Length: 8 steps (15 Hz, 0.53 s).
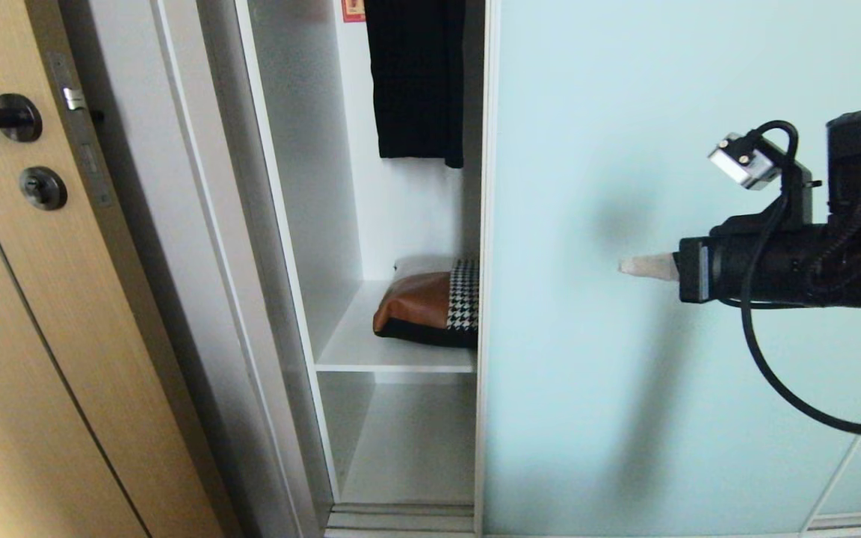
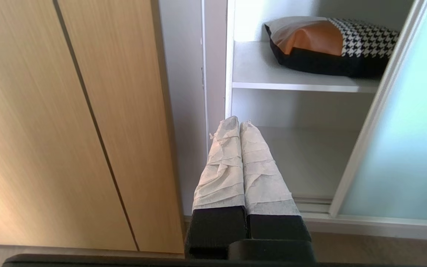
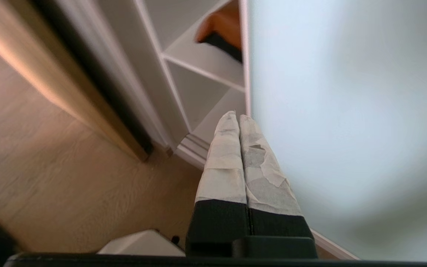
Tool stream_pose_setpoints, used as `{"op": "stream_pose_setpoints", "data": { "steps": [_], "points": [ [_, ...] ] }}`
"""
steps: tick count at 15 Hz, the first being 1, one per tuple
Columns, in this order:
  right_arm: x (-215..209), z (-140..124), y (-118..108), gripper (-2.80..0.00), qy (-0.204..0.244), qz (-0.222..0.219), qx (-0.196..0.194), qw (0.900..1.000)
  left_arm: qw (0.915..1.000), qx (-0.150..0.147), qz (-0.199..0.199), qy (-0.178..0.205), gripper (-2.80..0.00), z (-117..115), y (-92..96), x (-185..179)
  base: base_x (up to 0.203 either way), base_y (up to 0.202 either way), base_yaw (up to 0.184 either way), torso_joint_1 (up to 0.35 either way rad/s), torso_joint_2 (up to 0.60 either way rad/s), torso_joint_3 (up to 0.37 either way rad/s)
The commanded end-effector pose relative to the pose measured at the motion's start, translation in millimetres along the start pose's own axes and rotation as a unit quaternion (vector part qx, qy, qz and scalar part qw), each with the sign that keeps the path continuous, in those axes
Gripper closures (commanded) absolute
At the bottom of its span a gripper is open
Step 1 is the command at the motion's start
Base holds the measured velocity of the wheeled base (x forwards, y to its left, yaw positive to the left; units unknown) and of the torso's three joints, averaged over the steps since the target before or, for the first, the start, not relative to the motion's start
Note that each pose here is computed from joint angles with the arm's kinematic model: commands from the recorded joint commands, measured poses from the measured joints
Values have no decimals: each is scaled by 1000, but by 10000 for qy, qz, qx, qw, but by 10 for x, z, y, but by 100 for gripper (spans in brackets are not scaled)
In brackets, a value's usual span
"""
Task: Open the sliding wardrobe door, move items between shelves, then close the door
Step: Close the door
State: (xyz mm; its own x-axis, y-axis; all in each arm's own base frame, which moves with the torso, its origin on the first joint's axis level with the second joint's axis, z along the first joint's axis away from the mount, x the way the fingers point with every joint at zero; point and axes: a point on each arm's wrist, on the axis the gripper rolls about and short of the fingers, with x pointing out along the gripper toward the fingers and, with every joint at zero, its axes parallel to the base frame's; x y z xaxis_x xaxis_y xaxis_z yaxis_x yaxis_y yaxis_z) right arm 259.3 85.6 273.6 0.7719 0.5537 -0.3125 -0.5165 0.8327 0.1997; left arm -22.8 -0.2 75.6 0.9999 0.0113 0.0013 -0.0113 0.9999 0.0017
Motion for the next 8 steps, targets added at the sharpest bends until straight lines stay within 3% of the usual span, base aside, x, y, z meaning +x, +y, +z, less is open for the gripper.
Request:
{"op": "stream_pose_setpoints", "data": {
  "steps": [1,5,8],
  "points": [
    [-539,1,136,0,-465,-40,-128,9988,10000,-1,5,14,0,-4,0,2,0,0,0,0,0,0],
    [-1343,-309,281,0,-1063,-483,-257,9928,10000,-1,5,14,0,-4,0,2,0,0,0,0,0,0],
    [-1824,-761,392,0,-1471,-936,-310,9842,10000,-1,5,14,0,-4,0,2,0,0,0,0,0,0]
  ]
}}
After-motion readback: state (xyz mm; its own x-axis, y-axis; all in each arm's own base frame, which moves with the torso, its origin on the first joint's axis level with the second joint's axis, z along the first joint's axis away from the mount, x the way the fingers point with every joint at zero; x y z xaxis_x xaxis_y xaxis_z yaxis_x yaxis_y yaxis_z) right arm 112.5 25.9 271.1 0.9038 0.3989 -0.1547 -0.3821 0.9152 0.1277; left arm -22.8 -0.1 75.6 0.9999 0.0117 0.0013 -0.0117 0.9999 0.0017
